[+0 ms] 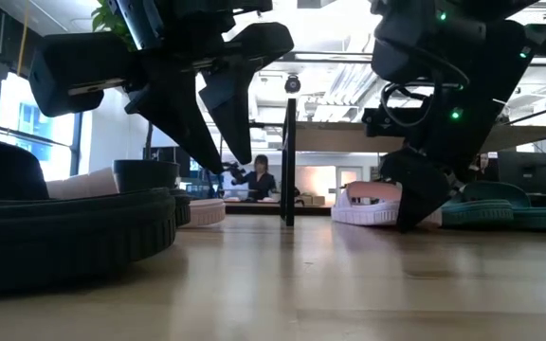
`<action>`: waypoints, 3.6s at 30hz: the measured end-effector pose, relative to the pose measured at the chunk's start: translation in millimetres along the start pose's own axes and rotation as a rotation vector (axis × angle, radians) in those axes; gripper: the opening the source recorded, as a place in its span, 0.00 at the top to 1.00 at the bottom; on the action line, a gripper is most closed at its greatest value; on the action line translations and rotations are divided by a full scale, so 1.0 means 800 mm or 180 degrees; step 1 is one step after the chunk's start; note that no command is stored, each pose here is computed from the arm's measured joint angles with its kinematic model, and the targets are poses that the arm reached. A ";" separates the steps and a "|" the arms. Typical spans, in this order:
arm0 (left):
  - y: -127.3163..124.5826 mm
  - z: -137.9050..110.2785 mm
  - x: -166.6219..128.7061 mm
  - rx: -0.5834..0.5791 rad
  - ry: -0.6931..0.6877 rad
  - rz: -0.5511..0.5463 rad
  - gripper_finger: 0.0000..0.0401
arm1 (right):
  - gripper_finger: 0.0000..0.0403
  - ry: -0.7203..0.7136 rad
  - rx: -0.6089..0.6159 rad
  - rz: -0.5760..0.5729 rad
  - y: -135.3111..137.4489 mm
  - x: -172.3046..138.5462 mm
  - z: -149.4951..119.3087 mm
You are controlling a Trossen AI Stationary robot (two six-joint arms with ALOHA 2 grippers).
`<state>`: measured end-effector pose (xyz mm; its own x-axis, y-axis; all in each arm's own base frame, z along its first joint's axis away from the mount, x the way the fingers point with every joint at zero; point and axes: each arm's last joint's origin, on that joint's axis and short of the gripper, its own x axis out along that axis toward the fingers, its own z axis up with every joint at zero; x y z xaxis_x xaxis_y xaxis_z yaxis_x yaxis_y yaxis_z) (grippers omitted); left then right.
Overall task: Pick and place slides into the shelf
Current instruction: Put the right pink slide under the shelf, then put the pink slide under the shelf
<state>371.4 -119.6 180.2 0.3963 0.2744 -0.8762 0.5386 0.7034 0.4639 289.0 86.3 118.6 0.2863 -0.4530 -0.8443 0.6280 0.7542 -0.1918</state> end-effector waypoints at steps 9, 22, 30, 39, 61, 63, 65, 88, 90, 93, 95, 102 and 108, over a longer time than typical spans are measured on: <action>-0.001 -0.001 -0.003 0.0007 0.0111 0.0200 0.71 | 1.00 -0.0188 -0.0080 -0.0035 0.004 -0.010 -0.004; -0.003 -0.058 -0.064 -0.0310 0.1210 0.0474 0.71 | 1.00 -0.0909 -0.0500 0.0322 0.006 -0.091 -0.011; -0.029 -0.084 -0.082 -0.0194 0.1903 0.0188 0.71 | 0.99 -0.1051 -0.0679 0.0524 0.006 -0.115 -0.015; -0.097 -0.109 -0.089 0.0320 0.2041 0.0585 0.71 | 0.91 -0.1033 -0.0778 0.0481 0.007 -0.112 -0.017; -0.168 -0.204 -0.063 -0.0673 0.1020 0.1193 0.71 | 0.89 -0.1108 -0.0845 0.0477 0.009 -0.113 -0.015; -0.169 -0.208 -0.060 -0.0651 0.1018 0.1236 0.71 | 0.89 -0.1107 -0.0841 0.0472 0.009 -0.113 -0.014; -0.170 -0.211 -0.056 -0.0656 0.1001 0.1246 0.71 | 0.89 -0.1108 -0.0839 0.0474 0.009 -0.113 -0.014; -0.175 -0.222 -0.040 -0.0086 0.0842 0.1525 0.71 | 0.89 -0.1118 -0.0828 0.0484 0.009 -0.113 -0.014; -0.174 -0.222 -0.040 -0.0089 0.0847 0.1526 0.71 | 0.89 -0.1123 -0.0819 0.0492 0.010 -0.113 -0.014; -0.170 -0.223 -0.037 -0.0136 0.0897 0.1504 0.71 | 0.89 -0.1125 -0.0815 0.0499 0.010 -0.113 -0.014; -0.165 -0.223 -0.034 -0.0158 0.0943 0.1490 0.71 | 0.89 -0.1127 -0.0812 0.0502 0.010 -0.113 -0.014; -0.152 -0.220 -0.024 -0.0119 0.1051 0.1311 0.76 | 0.89 -0.1116 -0.0800 0.0517 0.010 -0.113 -0.014; -0.150 -0.220 -0.023 -0.0147 0.1063 0.1348 0.95 | 0.89 -0.1100 -0.0799 0.0535 0.010 -0.113 -0.014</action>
<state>168.7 -93.4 117.5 0.3098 0.7284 -0.6111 0.3467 0.5119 0.7860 260.2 138.9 187.8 0.6205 -0.4144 -0.6658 0.3696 0.9033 -0.2177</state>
